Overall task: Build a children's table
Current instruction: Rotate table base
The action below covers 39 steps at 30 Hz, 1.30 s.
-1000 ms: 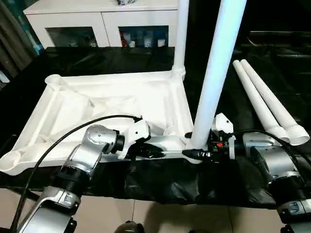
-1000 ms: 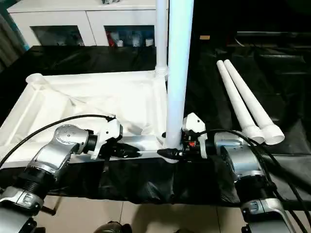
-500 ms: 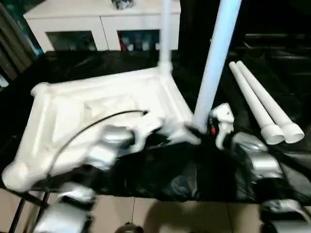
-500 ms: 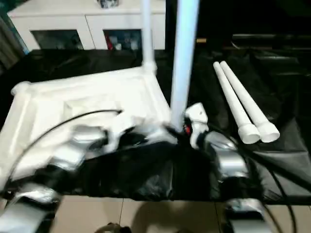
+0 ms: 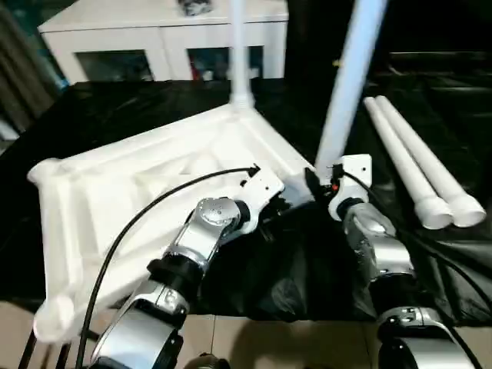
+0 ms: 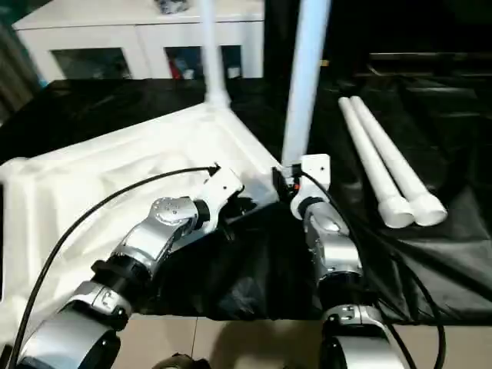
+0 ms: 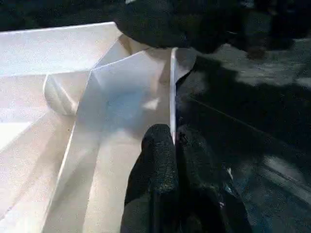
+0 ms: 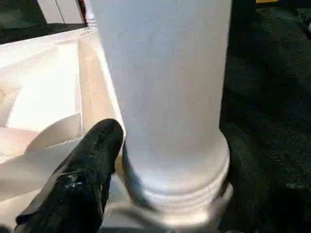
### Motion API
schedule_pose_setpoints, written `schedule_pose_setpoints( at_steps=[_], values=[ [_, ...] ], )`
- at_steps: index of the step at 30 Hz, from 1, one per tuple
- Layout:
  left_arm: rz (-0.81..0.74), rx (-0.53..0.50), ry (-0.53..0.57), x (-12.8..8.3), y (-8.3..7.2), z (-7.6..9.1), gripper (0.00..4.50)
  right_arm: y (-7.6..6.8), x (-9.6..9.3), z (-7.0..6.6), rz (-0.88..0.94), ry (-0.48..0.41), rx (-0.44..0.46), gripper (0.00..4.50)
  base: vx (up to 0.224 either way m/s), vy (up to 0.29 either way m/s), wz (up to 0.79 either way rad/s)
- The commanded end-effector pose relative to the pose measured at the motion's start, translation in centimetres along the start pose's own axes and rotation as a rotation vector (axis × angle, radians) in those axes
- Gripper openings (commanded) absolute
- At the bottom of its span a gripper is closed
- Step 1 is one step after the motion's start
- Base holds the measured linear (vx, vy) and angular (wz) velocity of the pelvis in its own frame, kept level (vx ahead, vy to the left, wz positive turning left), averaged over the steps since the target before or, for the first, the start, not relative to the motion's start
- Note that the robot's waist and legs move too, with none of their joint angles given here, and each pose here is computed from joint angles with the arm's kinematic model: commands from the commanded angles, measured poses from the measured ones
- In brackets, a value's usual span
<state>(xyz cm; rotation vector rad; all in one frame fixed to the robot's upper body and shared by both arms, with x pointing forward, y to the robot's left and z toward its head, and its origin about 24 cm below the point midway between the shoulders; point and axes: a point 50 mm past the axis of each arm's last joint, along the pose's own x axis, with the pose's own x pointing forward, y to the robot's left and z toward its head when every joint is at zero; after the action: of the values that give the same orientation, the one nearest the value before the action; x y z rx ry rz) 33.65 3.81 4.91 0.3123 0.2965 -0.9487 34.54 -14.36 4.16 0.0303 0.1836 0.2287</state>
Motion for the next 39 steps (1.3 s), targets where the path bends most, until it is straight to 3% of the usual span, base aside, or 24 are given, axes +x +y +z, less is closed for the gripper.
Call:
schedule_pose_setpoints(
  at_steps=[1,4,8,9,11,13,14,18,19,21,24,26,28,29,30,33,36,39],
  values=[
    [-0.015,0.066,-0.108,0.7,-0.4,2.7,0.0,2.2,0.3,-1.0,0.062,0.044,-0.072,3.68,0.0,0.0,0.0],
    [-0.012,0.076,-0.123,0.7,0.0,2.7,0.0,0.1,-0.5,0.2,-0.022,-0.009,-0.155,3.68,0.0,0.0,0.0],
    [-0.001,0.071,-0.139,0.6,0.3,2.7,0.0,-1.3,-1.8,1.0,-0.035,-0.044,-0.149,3.68,0.0,0.0,0.0],
    [0.004,0.065,-0.143,0.6,0.4,2.7,0.28,-1.4,-2.0,1.2,-0.029,-0.049,-0.15,3.73,0.0,0.0,0.0],
    [0.032,0.041,-0.167,0.1,1.1,2.8,0.28,-2.1,-3.0,1.6,-0.046,-0.057,-0.176,3.73,0.0,0.0,0.0],
    [0.058,0.05,-0.169,-0.2,1.5,2.8,0.5,-2.2,-3.3,1.7,-0.05,-0.056,-0.18,3.75,0.0,0.0,0.0],
    [0.147,0.05,-0.172,-1.0,2.8,2.7,0.65,-2.3,-3.9,1.6,-0.048,-0.043,-0.184,3.75,0.0,0.0,0.0],
    [0.306,0.027,-0.191,-2.9,5.0,2.6,0.66,-1.9,-4.8,1.3,-0.018,-0.01,-0.171,3.75,0.0,0.0,0.0],
    [0.431,0.026,-0.204,-5.3,6.8,2.4,0.66,-0.9,-5.4,0.8,0.06,0.025,-0.172,3.75,0.0,0.0,0.0],
    [0.551,0.049,-0.193,-8.3,8.3,2.1,0.66,0.1,-5.8,0.1,0.138,0.071,-0.18,3.75,0.0,0.0,0.0],
    [0.624,0.079,-0.156,-10.0,9.1,1.7,0.66,0.6,-5.9,-0.3,0.171,0.1,-0.178,3.75,0.0,0.0,0.0],
    [0.805,0.141,-0.012,-14.4,10.9,0.0,0.66,1.3,-5.6,-0.7,0.184,0.153,-0.178,3.75,0.0,0.0,0.0],
    [0.847,0.152,0.019,-15.5,11.2,-0.4,0.47,1.5,-5.5,-0.7,0.183,0.165,-0.18,3.75,0.0,0.0,0.0],
    [0.898,0.159,0.092,-16.9,11.4,-1.2,0.36,1.6,-5.3,-0.8,0.184,0.181,-0.174,3.75,0.0,0.0,0.0],
    [0.936,0.163,0.161,-18.0,11.5,-1.9,0.29,1.7,-5.2,-0.8,0.188,0.196,-0.166,3.45,0.0,0.0,0.0],
    [1.03,0.147,0.339,-21.0,11.5,-3.7,0.18,2.2,-5.1,-1.1,0.225,0.262,-0.152,3.38,0.0,0.0,0.0],
    [1.035,0.088,0.41,-21.7,11.2,-5.1,0.0,2.4,-4.8,-1.2,0.23,0.302,-0.153,2.94,0.0,0.0,0.0],
    [0.965,0.036,0.458,-21.1,11.0,-6.7,0.0,2.8,-4.2,-1.0,0.239,0.312,-0.166,2.86,0.0,0.0,0.0]
  ],
)
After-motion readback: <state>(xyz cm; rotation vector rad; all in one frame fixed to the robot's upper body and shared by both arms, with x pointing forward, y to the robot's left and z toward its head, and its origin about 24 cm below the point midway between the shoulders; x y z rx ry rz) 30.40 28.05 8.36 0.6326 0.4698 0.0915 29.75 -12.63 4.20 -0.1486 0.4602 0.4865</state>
